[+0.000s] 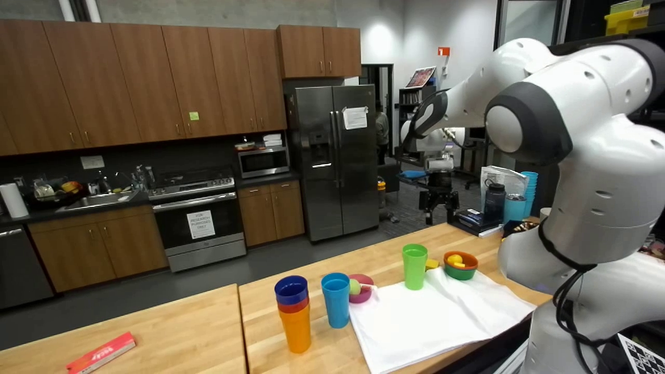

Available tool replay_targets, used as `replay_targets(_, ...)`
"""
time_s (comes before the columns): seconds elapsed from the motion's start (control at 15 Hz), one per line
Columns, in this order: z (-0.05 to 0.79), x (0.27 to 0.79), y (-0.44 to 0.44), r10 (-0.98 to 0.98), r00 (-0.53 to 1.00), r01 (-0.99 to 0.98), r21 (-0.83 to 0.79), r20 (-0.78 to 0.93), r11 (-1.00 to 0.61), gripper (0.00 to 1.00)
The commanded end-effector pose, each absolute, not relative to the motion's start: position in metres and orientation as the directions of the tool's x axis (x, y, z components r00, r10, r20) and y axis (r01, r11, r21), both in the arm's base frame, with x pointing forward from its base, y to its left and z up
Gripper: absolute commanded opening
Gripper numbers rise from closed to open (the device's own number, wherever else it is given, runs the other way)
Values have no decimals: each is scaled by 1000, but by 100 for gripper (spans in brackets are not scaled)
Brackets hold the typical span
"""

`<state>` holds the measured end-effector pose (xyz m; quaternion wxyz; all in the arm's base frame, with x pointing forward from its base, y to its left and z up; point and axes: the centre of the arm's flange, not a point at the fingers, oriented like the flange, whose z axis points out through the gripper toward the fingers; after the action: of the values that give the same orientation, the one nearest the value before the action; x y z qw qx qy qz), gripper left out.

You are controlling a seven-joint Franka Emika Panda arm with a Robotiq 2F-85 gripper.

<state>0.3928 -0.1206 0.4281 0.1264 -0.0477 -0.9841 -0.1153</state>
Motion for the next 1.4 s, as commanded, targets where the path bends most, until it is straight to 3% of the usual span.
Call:
replay_targets(0.0,441,405,-119,203,-912,307,266,355,914,100)
replay_targets(0.2,437,402,-127,302,-840,456,285,451,843,100)
replay_targets(0.4,433,402,-126,413,-810,563,352,417,748,100)
replay_targets(0.93,419,449,-110,598,-800,521,546,46,656,100)
replay_targets(1.33,399,466,-123,659,-721,549,405,-214,732,100)
